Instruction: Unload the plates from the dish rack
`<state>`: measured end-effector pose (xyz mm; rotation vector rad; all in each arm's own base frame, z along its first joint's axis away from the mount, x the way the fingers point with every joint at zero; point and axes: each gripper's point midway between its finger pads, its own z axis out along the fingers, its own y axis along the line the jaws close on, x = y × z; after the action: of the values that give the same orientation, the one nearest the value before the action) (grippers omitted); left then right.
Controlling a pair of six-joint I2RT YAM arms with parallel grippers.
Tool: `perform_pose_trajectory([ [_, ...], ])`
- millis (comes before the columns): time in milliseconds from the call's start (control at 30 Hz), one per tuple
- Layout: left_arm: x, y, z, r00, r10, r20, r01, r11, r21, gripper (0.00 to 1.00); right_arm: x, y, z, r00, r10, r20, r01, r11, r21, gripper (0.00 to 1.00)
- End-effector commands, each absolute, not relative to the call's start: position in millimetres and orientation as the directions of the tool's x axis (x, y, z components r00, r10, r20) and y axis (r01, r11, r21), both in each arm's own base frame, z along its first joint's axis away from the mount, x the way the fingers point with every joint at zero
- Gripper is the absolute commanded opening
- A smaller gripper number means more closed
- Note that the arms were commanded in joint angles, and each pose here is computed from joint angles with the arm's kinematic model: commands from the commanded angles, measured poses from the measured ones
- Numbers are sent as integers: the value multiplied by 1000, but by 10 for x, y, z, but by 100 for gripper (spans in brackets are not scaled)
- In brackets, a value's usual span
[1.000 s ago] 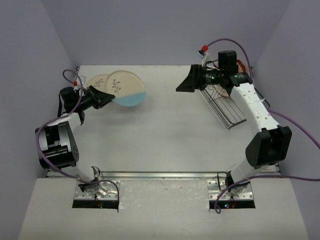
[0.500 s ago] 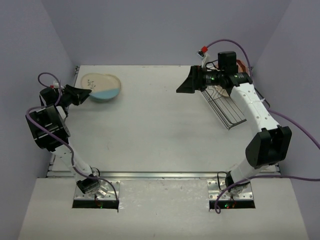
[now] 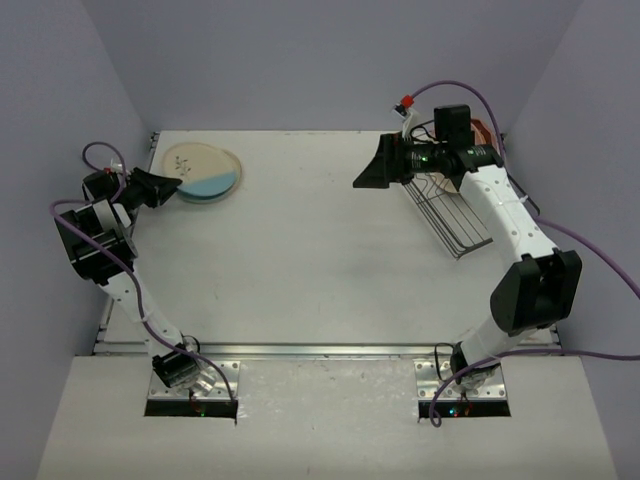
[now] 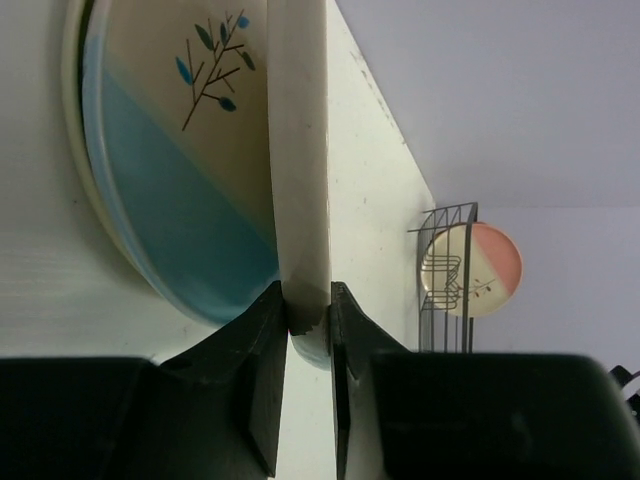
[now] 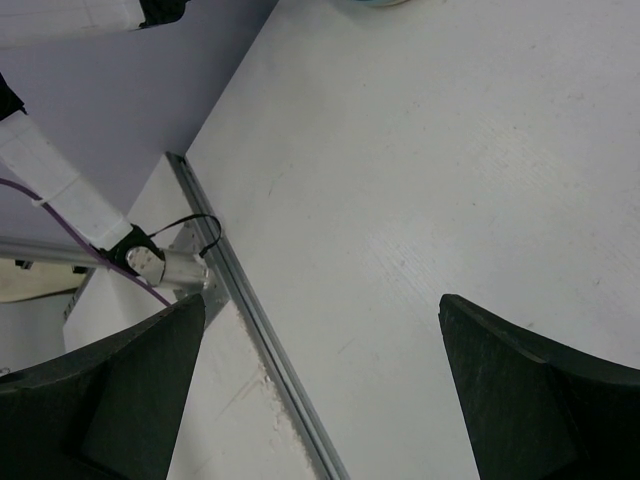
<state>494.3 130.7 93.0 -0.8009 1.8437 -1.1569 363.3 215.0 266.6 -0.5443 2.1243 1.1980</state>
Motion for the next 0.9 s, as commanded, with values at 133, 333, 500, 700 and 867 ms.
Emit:
perform_pose_trajectory([
  [133,5065,1408,783,-509,-744,-432,-99,549,-830,13,3711,2142,2731,-684,-50,-728,-645,508,571,99],
  [333,5095,1388,701,-531,-686,-497,-134,647,-751,35,3732,2123,2697,-685,-59,-726,-640,524,562,99],
  [500,5109,1440,792,-519,-643,-564,-162,721,-674,53,3734,2100,2682,-685,-66,-726,-636,539,552,99],
  [700,5139,1429,961,-537,-500,-680,-213,860,-464,70,3752,2013,2617,-669,-93,-737,-632,593,498,99],
  [867,5143,1374,1103,-563,-357,-746,-246,933,-261,87,3782,1944,2523,-666,-110,-738,-621,631,466,99],
])
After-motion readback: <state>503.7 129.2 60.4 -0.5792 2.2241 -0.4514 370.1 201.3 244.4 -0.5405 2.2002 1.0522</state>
